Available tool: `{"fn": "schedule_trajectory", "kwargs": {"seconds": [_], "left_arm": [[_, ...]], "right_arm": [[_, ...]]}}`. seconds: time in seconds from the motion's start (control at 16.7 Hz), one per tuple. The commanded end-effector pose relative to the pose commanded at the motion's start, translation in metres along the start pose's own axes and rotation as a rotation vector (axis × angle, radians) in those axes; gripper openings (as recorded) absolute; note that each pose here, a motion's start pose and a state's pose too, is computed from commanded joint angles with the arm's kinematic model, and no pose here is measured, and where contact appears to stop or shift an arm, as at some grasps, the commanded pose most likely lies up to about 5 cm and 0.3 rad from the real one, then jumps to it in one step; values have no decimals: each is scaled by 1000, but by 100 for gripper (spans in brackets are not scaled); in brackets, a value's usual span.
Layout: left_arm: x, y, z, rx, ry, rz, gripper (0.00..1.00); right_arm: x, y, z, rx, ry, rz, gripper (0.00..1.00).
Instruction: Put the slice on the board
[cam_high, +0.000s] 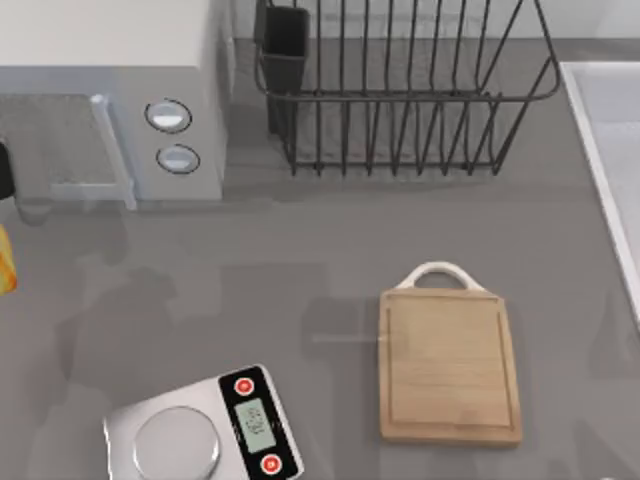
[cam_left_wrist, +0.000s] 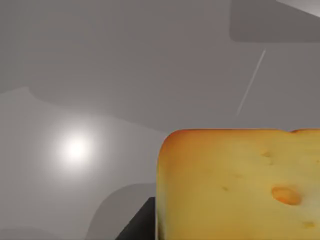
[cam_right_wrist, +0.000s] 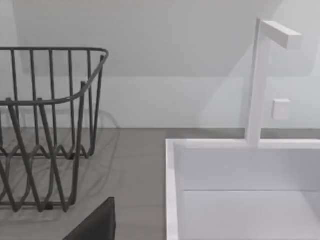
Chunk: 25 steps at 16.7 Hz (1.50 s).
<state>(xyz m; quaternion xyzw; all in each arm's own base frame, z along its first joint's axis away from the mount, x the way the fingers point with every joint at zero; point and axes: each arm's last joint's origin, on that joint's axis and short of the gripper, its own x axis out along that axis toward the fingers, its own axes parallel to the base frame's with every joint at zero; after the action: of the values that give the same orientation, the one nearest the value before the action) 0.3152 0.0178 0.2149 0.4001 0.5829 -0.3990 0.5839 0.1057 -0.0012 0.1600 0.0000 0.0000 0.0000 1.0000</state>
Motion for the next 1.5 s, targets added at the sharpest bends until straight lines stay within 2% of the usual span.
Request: {"fn": "schedule_trajectory", "kwargs": {"seconds": [0.42,0.72,0.96,1.14,1.32,1.5], "left_arm": [[2,-1,2,-14,4,-11,0],[4,-17,32,-134,47,-91,0],[6,-39,72,-317,135,-163,0],[5,-59,104,-500,225,-183,0],[3,-81,138,-717,314,-159,0],[-1,-106,173,-961,377,-93,0]], "right_arm": [[0,0,0,0,0,0,100],[0,0,0,0,0,0,100],[0,0,0,0,0,0,100],[0,0,0,0,0,0,100],[0,0,0,0,0,0,100],[0,0,0,0,0,0,100]]}}
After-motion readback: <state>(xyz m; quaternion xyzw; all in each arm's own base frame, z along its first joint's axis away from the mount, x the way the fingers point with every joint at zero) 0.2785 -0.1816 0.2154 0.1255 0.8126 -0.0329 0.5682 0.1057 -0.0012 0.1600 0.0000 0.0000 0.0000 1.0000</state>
